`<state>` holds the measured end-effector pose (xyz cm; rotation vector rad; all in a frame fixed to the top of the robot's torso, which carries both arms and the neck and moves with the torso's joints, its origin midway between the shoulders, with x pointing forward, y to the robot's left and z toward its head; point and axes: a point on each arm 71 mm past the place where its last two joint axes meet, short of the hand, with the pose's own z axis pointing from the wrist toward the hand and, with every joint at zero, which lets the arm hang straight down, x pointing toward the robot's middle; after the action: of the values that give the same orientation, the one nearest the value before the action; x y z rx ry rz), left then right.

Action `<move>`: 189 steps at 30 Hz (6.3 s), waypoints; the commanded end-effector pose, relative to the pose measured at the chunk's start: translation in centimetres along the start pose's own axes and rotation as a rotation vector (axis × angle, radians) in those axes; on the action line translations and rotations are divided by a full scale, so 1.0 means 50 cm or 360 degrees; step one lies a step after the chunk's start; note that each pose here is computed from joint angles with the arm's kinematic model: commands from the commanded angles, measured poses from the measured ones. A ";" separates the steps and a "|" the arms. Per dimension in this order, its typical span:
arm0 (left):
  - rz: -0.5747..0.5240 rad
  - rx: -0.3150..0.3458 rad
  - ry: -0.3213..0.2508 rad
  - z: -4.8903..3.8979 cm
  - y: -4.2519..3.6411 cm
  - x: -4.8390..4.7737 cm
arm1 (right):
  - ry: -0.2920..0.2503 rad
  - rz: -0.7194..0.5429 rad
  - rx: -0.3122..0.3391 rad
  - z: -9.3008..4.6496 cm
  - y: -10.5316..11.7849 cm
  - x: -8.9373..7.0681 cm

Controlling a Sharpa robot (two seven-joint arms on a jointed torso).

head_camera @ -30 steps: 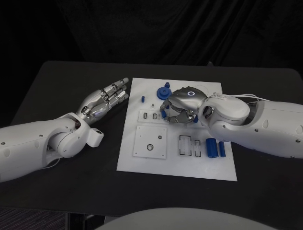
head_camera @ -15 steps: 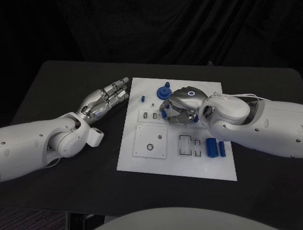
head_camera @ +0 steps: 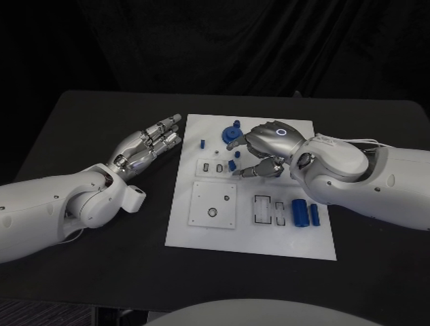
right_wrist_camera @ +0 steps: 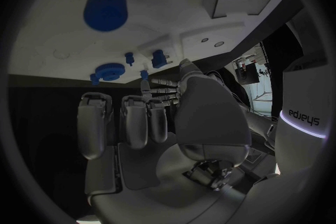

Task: Assemble the parts on the task board

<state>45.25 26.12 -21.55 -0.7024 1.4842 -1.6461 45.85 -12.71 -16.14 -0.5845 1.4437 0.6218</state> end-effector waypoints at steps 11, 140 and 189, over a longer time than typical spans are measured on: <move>0.0074 0.0128 -0.0084 -0.013 -0.020 -0.002 | -0.0400 0.0155 0.0004 -0.059 -0.032 -0.092; 0.1715 -0.1170 0.0439 0.261 -0.049 0.187 | -0.0292 0.0269 0.0328 -0.137 -0.186 -0.075; 0.1677 -0.1184 0.0494 0.257 -0.007 0.201 | -0.0280 0.0248 0.0318 -0.135 -0.185 -0.074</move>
<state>50.50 10.95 -20.18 0.0417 2.1770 -0.3621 47.40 -24.13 -12.85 -0.2591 1.3826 0.6333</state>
